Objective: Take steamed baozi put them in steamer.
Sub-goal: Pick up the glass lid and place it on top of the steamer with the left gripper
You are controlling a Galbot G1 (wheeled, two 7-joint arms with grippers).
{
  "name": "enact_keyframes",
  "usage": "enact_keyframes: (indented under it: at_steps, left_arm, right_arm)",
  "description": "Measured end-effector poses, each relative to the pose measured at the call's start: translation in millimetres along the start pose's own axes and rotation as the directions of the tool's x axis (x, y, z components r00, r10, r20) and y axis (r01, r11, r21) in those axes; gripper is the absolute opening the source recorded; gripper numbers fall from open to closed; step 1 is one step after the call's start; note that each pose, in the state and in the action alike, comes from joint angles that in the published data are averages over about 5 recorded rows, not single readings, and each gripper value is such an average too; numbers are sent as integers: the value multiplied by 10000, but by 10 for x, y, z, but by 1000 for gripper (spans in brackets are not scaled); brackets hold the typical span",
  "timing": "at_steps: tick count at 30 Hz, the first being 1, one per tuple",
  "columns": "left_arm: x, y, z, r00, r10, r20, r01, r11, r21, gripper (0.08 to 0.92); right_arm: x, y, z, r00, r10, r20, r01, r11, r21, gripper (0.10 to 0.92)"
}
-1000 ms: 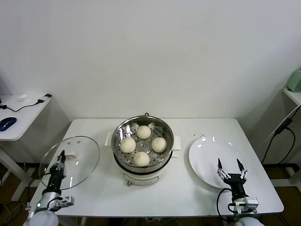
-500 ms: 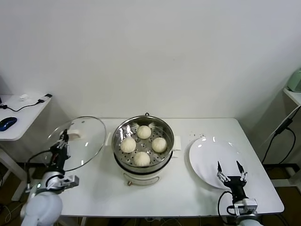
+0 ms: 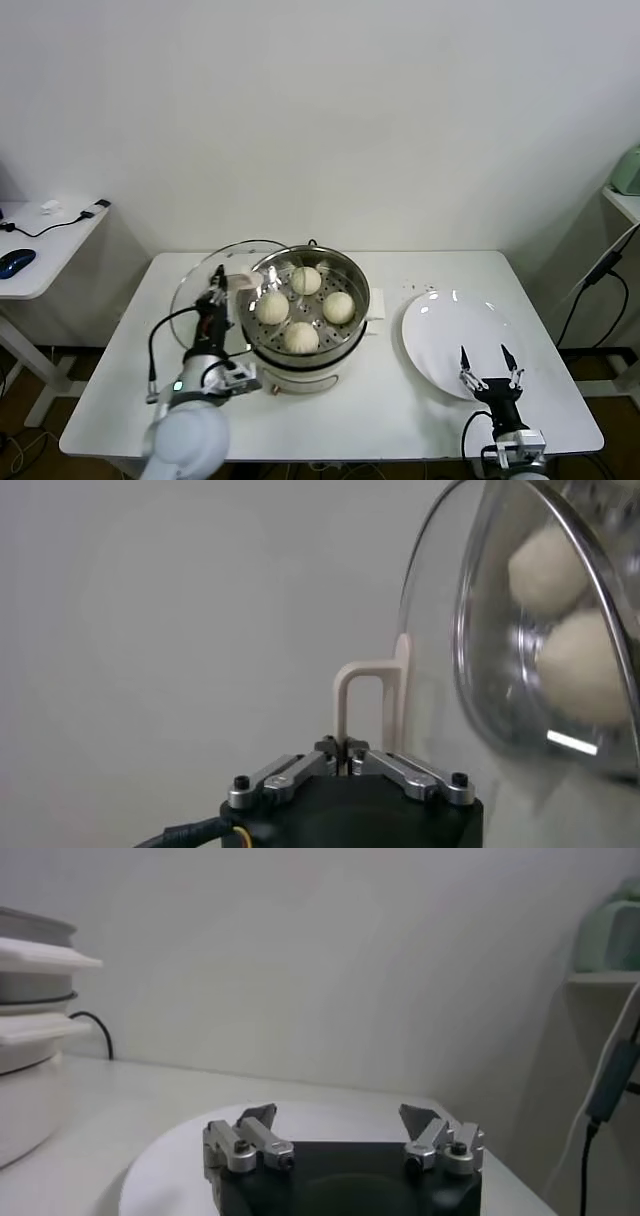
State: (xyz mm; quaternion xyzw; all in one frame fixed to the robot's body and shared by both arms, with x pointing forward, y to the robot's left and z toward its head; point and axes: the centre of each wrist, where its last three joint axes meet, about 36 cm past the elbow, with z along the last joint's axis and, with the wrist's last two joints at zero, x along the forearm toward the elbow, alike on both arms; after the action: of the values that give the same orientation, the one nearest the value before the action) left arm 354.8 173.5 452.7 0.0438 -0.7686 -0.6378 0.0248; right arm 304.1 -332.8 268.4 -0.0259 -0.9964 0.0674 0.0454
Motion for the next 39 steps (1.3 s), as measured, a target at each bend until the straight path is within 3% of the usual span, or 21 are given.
enact_keyframes:
  at_steps: [10,18,29,39]
  left_arm:
    - [14,-136,-766,9999,153,30,-154,9996,220,132]
    - [-38,-288,-1166,9998,181,105,-179,9998,-133,132]
    - [-121,-556,-1210,9991,390,189,-364,9916,-1241,132]
    - [-226,-674,-1160,9994,238,236,-193,9841,-1767,132]
  right_arm:
    - [70,25,86,9995,152,269,-151,9999,-44,823]
    - [120,16,128,9980,399,489,-396,9992,-62,823]
    - [186,-9,199,9942,751,772,-749,9972,-63,823]
    - [194,35,216,9913,903,962,-902,9959,-60,823]
